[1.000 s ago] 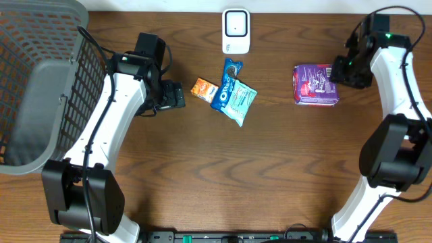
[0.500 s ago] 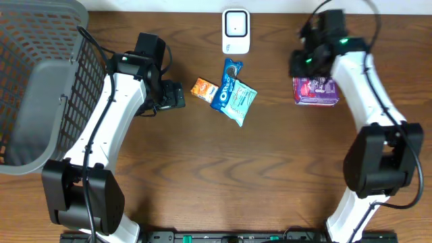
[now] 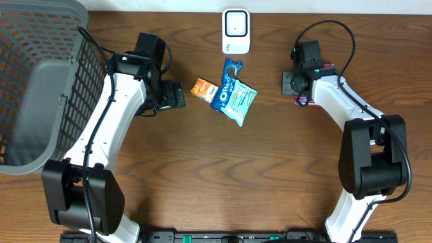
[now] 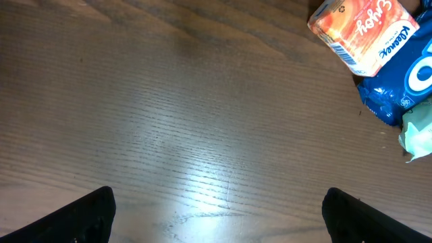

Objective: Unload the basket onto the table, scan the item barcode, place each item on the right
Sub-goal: 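Reach the right gripper to the green wipes pack and grasp it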

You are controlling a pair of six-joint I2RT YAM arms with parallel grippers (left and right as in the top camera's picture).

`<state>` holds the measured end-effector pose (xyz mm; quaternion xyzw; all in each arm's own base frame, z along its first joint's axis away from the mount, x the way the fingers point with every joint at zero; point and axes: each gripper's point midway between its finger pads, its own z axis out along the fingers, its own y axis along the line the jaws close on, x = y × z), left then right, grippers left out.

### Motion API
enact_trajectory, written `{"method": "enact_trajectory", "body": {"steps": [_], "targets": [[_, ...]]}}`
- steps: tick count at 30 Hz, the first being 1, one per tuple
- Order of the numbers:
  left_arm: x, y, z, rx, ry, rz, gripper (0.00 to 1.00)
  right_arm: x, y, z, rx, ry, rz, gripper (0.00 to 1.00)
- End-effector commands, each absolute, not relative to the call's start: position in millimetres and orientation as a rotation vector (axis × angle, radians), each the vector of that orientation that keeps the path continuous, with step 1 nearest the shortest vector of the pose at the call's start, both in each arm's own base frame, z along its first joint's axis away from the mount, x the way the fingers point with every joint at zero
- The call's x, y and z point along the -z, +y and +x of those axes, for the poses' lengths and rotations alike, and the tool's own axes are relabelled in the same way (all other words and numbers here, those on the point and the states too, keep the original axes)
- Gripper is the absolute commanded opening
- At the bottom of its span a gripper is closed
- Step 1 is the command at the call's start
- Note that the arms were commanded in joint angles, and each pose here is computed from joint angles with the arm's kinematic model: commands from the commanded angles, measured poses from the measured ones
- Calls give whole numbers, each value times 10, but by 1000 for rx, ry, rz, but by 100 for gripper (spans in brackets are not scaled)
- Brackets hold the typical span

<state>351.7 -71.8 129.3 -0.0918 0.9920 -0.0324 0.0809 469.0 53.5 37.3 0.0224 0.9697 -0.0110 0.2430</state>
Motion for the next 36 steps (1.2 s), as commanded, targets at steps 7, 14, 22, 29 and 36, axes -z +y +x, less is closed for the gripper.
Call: {"method": "enact_trajectory", "body": {"steps": [7, 14, 22, 29, 36], "targets": [[-1301, -692, 3510, 77, 2963, -258, 98, -460, 0, 4773, 270, 2570, 207, 1], [-1300, -691, 3509, 77, 2963, -258, 98, -473, -91, 4733, 272, 2588, 229, 1], [-1300, -691, 3509, 77, 2963, -258, 98, -936, 109, 4882, 195, 2518, 191, 19], [-1301, -691, 3510, 76, 2963, -258, 98, -976, 856, 4775, -345, 2594, 27, 40], [-1301, -691, 3510, 76, 2963, -258, 98, -896, 1479, 4358, -778, 2677, -101, 71]]}}
